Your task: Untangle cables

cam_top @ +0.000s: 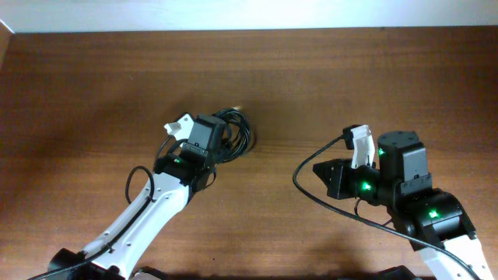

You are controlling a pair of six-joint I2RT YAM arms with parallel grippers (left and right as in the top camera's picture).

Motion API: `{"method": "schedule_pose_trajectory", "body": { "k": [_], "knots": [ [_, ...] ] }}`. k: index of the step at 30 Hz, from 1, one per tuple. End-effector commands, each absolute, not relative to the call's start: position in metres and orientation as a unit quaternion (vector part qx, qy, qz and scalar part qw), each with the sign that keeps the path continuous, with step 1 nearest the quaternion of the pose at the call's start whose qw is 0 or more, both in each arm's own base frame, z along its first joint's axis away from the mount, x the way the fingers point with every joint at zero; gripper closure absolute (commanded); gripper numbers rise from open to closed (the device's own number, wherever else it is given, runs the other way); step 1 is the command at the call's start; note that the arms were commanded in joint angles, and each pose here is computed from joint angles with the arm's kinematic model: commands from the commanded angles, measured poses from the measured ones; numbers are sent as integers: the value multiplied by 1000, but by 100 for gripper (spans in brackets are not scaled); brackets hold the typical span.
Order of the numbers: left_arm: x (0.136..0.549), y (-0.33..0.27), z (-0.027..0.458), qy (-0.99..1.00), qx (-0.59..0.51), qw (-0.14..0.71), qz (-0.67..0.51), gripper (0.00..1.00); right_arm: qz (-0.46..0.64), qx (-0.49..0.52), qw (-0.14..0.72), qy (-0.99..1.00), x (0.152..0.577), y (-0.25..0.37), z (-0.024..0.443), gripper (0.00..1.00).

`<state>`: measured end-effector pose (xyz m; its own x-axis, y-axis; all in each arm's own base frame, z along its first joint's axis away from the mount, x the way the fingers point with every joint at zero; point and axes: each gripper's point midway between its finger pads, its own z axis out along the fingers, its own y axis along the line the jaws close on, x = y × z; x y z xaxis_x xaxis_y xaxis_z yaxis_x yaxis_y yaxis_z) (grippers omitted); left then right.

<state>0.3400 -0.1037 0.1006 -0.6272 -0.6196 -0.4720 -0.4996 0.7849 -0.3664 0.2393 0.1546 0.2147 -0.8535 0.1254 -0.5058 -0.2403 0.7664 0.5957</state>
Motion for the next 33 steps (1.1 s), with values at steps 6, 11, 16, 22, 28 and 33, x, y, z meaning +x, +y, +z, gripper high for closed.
{"method": "schedule_pose_trajectory", "body": {
  "k": [6, 11, 16, 22, 28, 33],
  "knots": [
    [345, -99, 108, 881, -336, 319, -97, 100, 325, -22, 274, 905, 242, 149, 214, 66],
    [354, -155, 123, 914, -165, 313, -199, 100, 317, -45, 280, 905, 242, 149, 212, 44],
    [329, -215, 141, 905, 26, 274, -326, 100, 304, -121, 252, 911, 235, 164, 194, 43],
    [307, -245, 141, 898, 110, 273, -327, 100, 311, -179, 290, 887, 236, 195, 207, 43],
    [296, -259, 142, 895, 133, 267, -333, 100, 291, -170, 289, 896, 240, 189, 201, 43],
    [292, -264, 144, 889, 146, 261, -347, 100, 279, -162, 254, 912, 248, 192, 177, 89]
  ]
}}
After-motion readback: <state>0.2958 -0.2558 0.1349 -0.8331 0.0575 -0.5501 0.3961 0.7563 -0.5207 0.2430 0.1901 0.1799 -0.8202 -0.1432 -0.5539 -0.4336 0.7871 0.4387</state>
